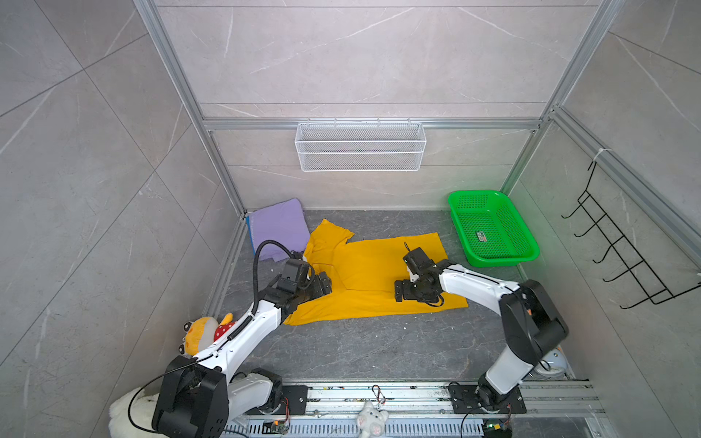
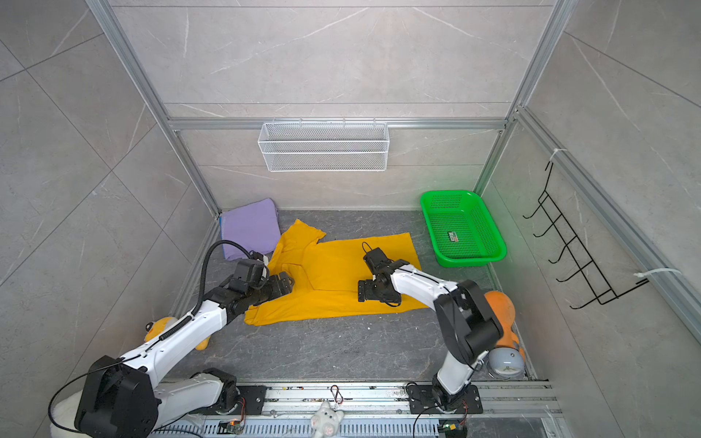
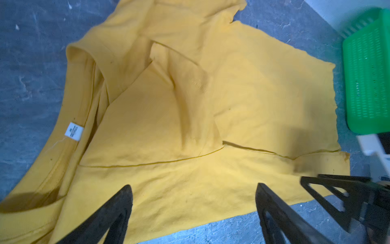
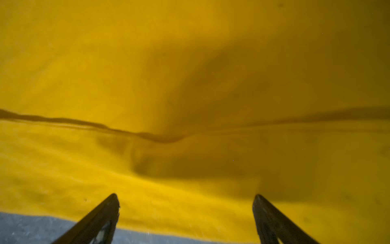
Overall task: Fold and stack t-shirts
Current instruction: Move the T-shirt to the center of the table.
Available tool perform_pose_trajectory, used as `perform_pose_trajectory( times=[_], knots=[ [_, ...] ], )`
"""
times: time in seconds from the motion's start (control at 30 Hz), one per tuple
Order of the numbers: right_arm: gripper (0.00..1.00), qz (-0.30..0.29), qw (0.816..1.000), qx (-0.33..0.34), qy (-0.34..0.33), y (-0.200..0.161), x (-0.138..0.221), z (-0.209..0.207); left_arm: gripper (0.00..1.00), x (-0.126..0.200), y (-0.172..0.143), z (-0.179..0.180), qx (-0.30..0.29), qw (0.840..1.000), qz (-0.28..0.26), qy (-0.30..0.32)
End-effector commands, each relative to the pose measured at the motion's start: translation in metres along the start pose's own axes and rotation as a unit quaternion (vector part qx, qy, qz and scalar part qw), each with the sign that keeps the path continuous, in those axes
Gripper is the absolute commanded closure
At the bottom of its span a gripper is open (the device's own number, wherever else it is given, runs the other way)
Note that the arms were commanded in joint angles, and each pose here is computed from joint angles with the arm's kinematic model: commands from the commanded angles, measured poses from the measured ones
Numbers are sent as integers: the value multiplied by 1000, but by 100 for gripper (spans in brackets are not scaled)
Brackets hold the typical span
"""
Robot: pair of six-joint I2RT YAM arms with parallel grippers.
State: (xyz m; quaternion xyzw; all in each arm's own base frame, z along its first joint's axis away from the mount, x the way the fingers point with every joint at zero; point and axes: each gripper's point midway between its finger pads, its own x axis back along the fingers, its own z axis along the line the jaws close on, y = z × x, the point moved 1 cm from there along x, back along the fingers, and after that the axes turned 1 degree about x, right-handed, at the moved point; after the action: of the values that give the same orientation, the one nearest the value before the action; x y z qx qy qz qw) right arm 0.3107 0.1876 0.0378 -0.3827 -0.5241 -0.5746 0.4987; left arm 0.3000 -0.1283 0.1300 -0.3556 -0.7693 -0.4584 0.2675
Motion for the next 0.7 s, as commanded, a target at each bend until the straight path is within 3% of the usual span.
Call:
perform_pose_trajectory(
  times=[0.0,0.23,0.43,0.57,0.67],
  knots=[
    [1,23,1000,5,-2,-3,-21,3,8,-6,10,-3,-20,1000,-5,2],
    [1,36,995,-31,-90,-69,-14,-33,8,-30,9,22,-10,998,11,59],
    [1,15,983,-57,-175,-126,12,-63,8,-54,6,23,0,999,30,41],
    [1,6,983,-56,-173,-132,16,-60,8,-63,-4,22,2,998,51,31],
    [1,-14,985,-39,-169,-116,27,-48,8,-67,-24,34,16,996,75,41]
  ],
)
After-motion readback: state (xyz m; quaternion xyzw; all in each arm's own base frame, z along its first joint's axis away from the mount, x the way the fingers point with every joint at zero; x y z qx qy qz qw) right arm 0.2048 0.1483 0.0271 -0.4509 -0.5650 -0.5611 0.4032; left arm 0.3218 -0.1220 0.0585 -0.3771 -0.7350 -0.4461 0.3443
